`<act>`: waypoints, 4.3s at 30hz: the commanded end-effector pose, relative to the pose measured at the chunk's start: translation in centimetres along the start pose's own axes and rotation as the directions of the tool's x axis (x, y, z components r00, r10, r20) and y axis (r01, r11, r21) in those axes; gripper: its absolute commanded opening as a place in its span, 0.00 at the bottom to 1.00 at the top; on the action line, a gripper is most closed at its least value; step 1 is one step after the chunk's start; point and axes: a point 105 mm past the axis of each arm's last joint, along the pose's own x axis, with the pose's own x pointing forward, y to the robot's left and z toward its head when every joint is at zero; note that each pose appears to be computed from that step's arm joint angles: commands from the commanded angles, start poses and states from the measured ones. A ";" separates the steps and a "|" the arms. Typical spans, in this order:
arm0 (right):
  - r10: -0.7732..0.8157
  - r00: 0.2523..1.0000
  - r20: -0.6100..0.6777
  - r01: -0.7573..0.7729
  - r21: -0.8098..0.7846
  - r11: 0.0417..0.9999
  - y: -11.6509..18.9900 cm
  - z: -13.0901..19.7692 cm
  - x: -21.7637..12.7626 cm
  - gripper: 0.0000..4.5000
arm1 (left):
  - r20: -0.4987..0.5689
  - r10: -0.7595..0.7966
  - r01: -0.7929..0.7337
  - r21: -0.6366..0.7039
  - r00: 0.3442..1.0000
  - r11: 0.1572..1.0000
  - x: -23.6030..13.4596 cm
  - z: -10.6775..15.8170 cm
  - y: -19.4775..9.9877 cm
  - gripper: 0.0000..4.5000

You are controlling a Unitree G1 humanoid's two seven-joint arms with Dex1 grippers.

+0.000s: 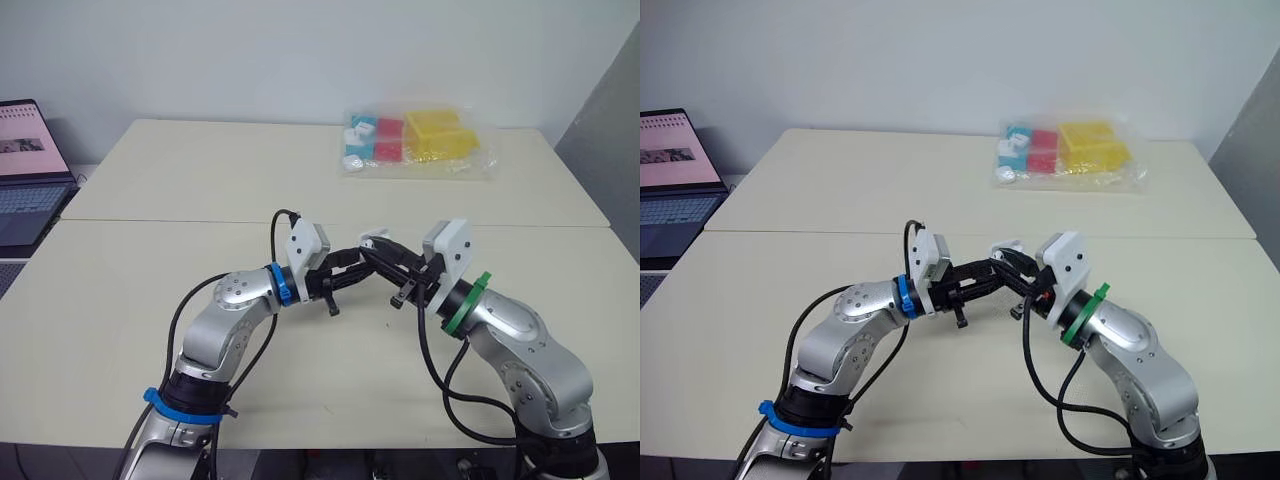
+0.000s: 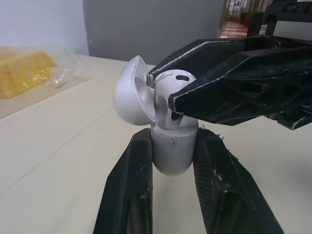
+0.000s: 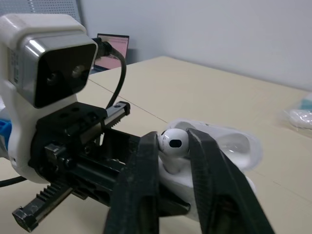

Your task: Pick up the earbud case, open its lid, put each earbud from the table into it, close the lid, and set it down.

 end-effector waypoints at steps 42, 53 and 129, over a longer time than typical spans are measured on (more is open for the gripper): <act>0.393 0.797 -0.458 -0.483 -0.092 0.871 -5.8 3.0 0.0 0.00 | 0.007 -0.238 0.236 0.114 0.971 0.965 0.2 1.2 -3.7 0.17; 0.586 0.675 -0.449 -0.632 0.059 0.773 -3.2 3.7 -1.6 0.00 | -0.003 -0.229 0.227 0.121 0.974 0.966 0.0 1.1 -3.7 0.17; 0.228 0.777 -0.587 -0.517 -0.387 0.764 -5.9 0.0 -12.0 0.99 | -0.462 0.099 -0.001 0.209 0.881 0.978 -15.5 -1.0 0.2 1.00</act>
